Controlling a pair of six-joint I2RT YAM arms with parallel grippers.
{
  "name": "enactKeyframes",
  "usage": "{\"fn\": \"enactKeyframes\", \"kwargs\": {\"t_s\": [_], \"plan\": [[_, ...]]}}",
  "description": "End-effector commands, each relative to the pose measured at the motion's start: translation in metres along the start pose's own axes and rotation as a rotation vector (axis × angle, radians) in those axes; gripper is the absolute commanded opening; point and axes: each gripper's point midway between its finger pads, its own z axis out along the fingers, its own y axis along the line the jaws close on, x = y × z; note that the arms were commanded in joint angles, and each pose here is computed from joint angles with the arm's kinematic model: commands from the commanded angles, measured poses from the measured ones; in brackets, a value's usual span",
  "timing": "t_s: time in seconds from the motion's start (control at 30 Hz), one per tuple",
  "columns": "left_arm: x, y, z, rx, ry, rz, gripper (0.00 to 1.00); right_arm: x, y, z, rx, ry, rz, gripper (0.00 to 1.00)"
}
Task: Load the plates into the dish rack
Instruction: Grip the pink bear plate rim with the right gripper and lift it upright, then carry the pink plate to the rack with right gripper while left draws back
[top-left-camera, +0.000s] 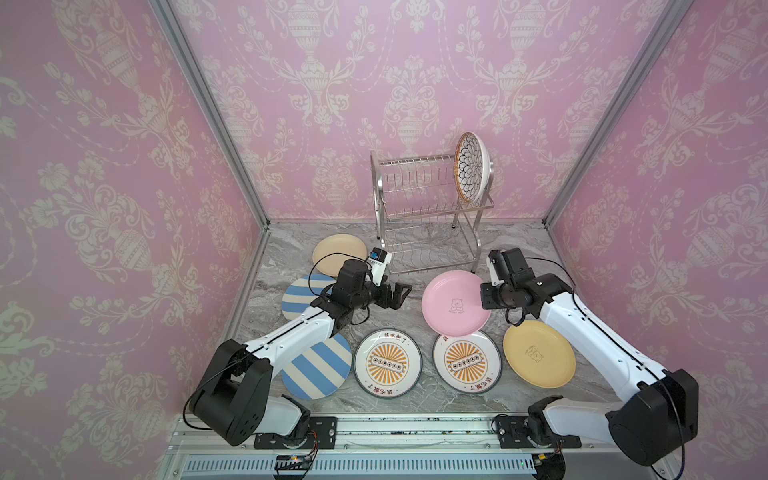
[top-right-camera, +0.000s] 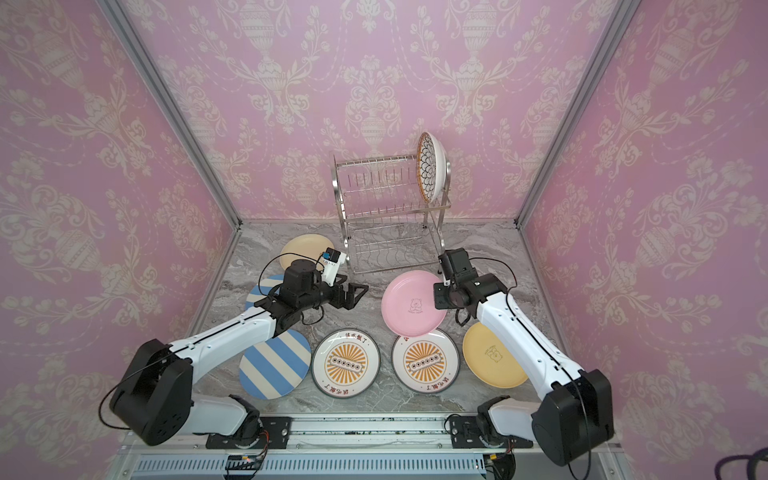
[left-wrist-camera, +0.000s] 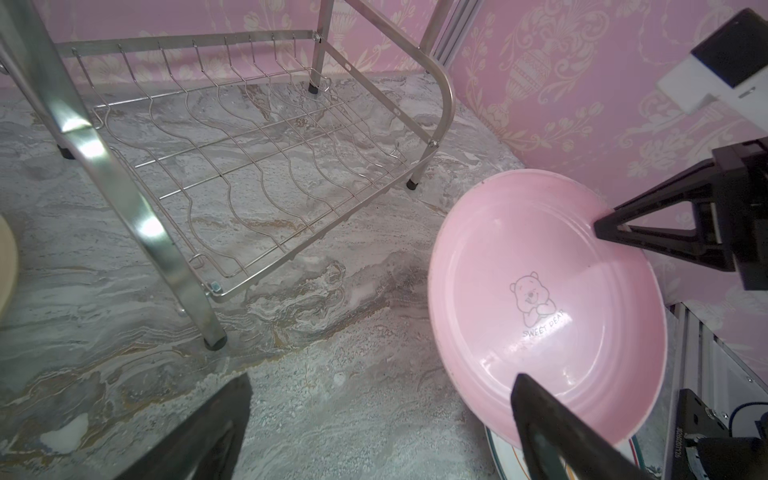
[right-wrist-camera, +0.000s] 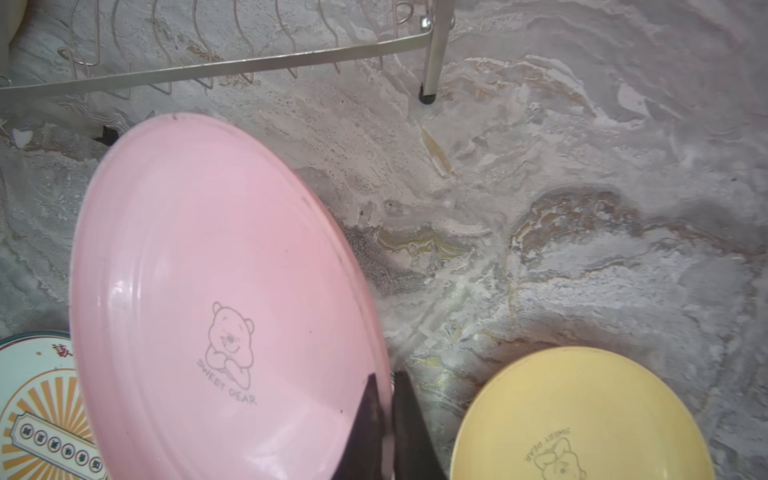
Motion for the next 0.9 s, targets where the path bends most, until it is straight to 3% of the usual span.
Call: {"fn": "enactKeyframes", "kwargs": {"t_s": [0.0, 0.23, 0.53, 0.87], "plan": [[-0.04, 0.009, -0.018, -0.04, -0.079, 0.05, 0.99, -0.033, -0.024, -0.054, 0.112, -0.125, -0.042, 0.0], [-0.086, 0.044, -0.045, -0.14, -0.229, 0.124, 0.99, -0.083, -0.045, -0.135, 0.207, -0.314, -0.064, 0.0], [-0.128, 0.056, -0.009, -0.013, -0.346, 0.207, 0.99, -0.138, -0.036, -0.186, 0.153, -0.528, -0.032, 0.0], [-0.146, 0.065, 0.02, 0.015, -0.362, 0.266, 0.99, -0.165, -0.045, -0.229, 0.194, -0.704, -0.018, 0.0]]}}
